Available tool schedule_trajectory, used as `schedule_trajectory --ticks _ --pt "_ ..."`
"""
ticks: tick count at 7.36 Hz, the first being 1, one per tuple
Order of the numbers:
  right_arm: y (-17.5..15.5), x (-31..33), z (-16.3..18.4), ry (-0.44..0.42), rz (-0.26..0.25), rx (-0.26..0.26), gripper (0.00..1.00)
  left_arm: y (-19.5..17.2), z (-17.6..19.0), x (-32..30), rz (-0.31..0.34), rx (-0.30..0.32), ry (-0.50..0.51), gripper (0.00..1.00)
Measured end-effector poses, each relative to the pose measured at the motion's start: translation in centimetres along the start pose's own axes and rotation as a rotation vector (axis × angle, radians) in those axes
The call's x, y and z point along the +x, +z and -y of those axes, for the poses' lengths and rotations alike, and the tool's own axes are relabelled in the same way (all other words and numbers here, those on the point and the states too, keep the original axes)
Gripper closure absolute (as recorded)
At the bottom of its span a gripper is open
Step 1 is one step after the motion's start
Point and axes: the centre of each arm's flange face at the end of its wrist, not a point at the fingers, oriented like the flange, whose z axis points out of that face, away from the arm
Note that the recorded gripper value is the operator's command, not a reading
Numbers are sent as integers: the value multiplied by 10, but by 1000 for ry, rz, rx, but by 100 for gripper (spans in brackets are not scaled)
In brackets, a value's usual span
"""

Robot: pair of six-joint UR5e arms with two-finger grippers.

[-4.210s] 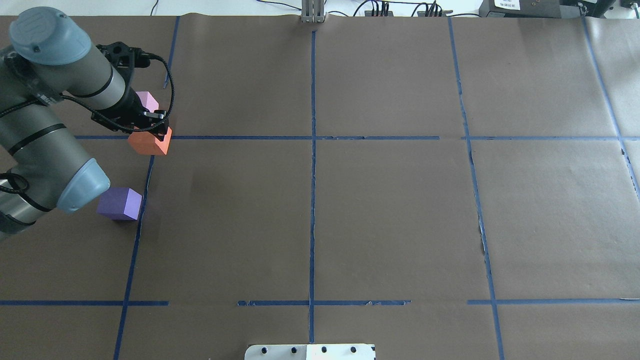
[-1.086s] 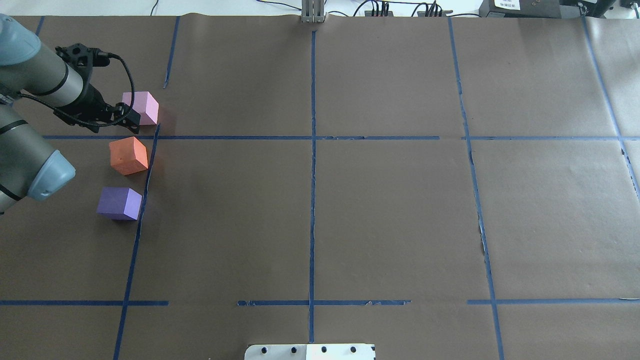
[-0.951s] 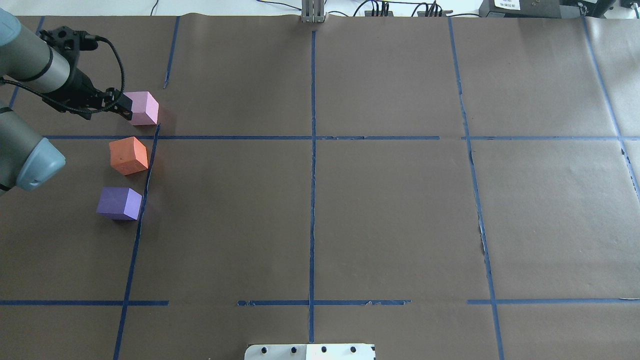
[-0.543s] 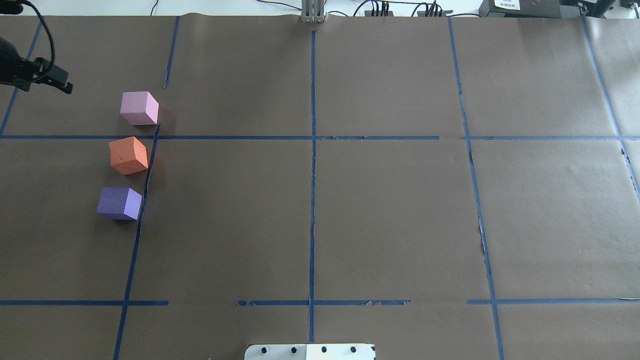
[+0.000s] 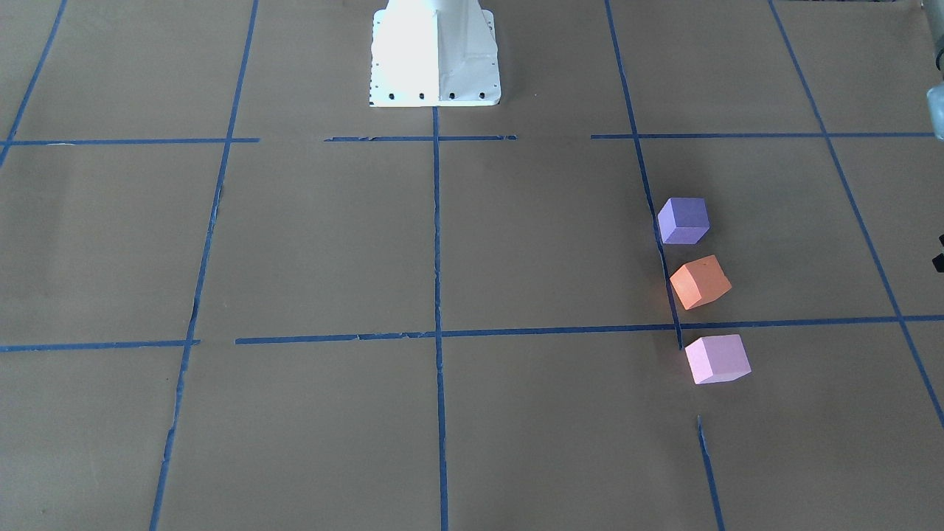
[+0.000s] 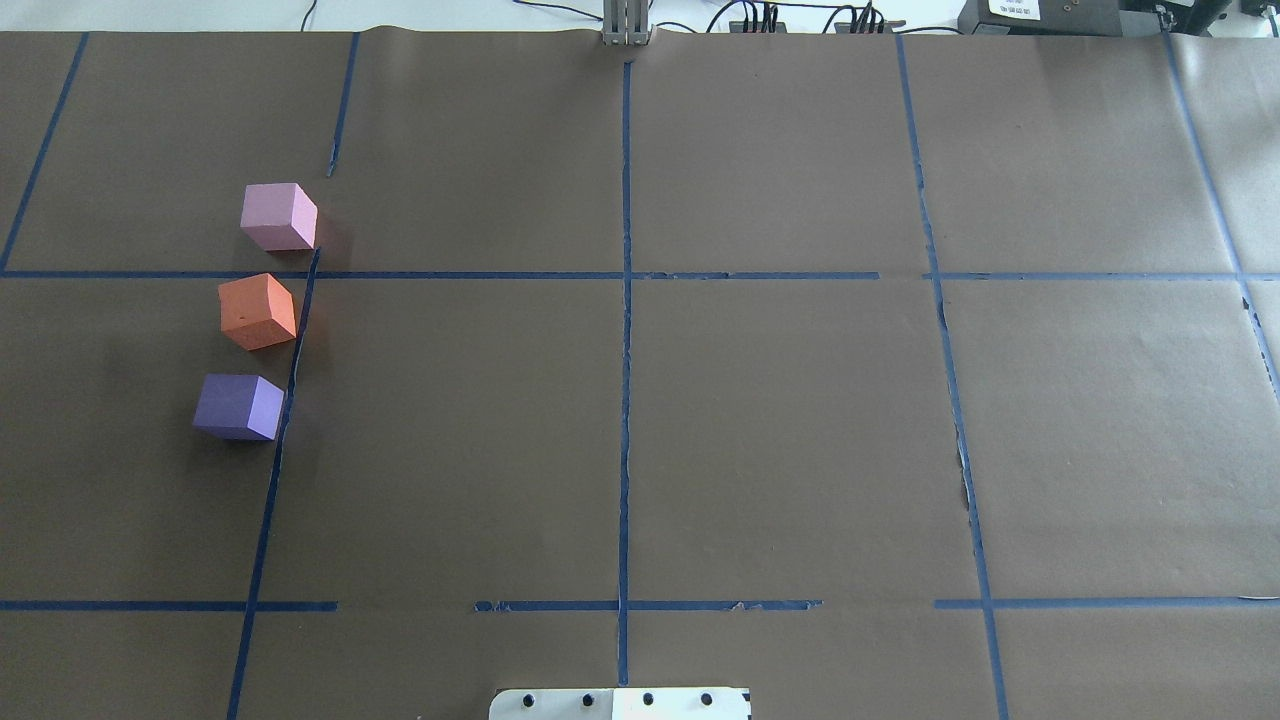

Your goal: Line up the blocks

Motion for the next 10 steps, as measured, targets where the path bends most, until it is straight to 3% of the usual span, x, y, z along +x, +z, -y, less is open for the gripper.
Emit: schedule_trajectory --ticks 3,5,10 --pt "0 0 0 0 0 0 0 8 -28 -35 14 -54 -60 0" --pt "0 0 0 1 1 0 0 -1 -37 -55 23 -77 -44 0" --pt "0 0 0 0 0 0 0 -20 -49 -73 29 -83 -19 0"
